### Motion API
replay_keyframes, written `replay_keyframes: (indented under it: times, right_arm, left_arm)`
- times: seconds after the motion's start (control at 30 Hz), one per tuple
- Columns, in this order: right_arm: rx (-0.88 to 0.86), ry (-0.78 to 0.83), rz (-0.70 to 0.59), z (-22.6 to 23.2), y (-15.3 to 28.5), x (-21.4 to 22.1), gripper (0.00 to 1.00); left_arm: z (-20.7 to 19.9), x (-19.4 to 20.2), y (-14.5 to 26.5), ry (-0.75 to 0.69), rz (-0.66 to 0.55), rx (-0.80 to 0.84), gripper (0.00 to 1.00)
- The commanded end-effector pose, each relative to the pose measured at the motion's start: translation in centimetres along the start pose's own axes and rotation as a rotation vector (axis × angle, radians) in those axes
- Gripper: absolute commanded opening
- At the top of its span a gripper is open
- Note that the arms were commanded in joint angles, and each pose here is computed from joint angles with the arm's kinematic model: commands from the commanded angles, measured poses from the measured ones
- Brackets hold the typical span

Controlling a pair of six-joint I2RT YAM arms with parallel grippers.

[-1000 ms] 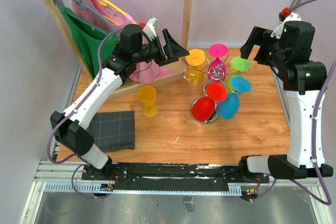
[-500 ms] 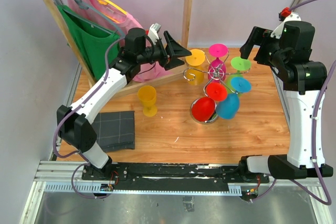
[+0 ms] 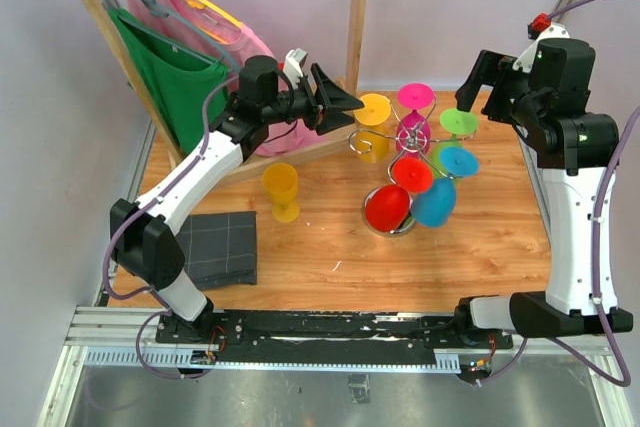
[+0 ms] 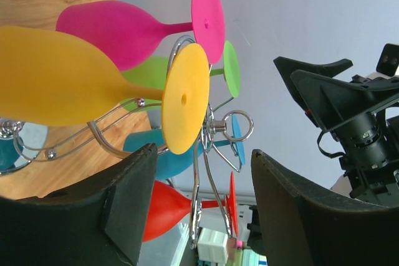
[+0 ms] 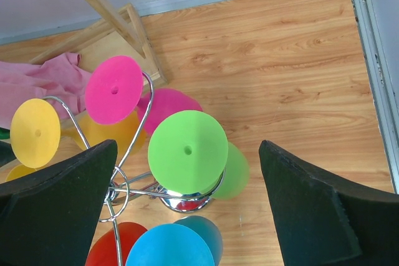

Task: Take the wine glass off the wine glass rack
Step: Pick up the wine glass from the wine rack.

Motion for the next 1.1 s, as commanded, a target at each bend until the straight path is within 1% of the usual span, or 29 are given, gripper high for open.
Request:
replay_keyframes:
  times: [0.0, 0.07, 0.27, 0.57, 0.73, 0.87, 1.07]
  right_arm:
    - [0.007, -0.007, -0.035, -0.30, 0.05, -0.80, 0.99]
    - [0.007, -0.006, -0.035, -0.32, 0.05, -0.78, 0.98]
    - [0.008, -0.007, -0.032, -0.39, -0.04, -0.61, 0.99]
    - [0.006, -0.012, -0.036, -0.42, 0.01, -0.51, 0.98]
    - [0.009, -0.011, -0.037, -0.49, 0.12, -0.44, 0.99]
    - [0.010, -0.012, -0.040, -0.54, 0.25, -0.41, 0.98]
    - [0.008, -0.011, -0.046, -0.52, 0.47, -0.49, 0.99]
  left_arm:
    - [0.78, 0.20, -0.19, 0.026, 0.017, 0.003, 0.66]
    - [0.89, 0.22, -0.20, 0.030, 0.017, 0.003, 0.64]
    - [0.80, 0.15, -0.28, 0.037, 0.016, 0.007, 0.52]
    - [1.25, 0.32, -0.43, 0.046, 0.021, 0.001, 0.49]
    - [1.39, 0.32, -0.52, 0.051, 0.023, 0.000, 0.44]
    - [1.46, 0.40, -0.53, 0.052, 0.024, -0.002, 0.43]
    - [1.56, 0.51, -0.52, 0.057, 0.026, -0.004, 0.34]
Point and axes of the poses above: each gripper's point midway between its finger pads, its own y axis back along the fingers, its own z axis along the line the jaws close on, x = y × z, the point moved 5 cm from there along y, back along the fingers, and after that the axes turned 10 degrees about -y, right-handed, at the moved point
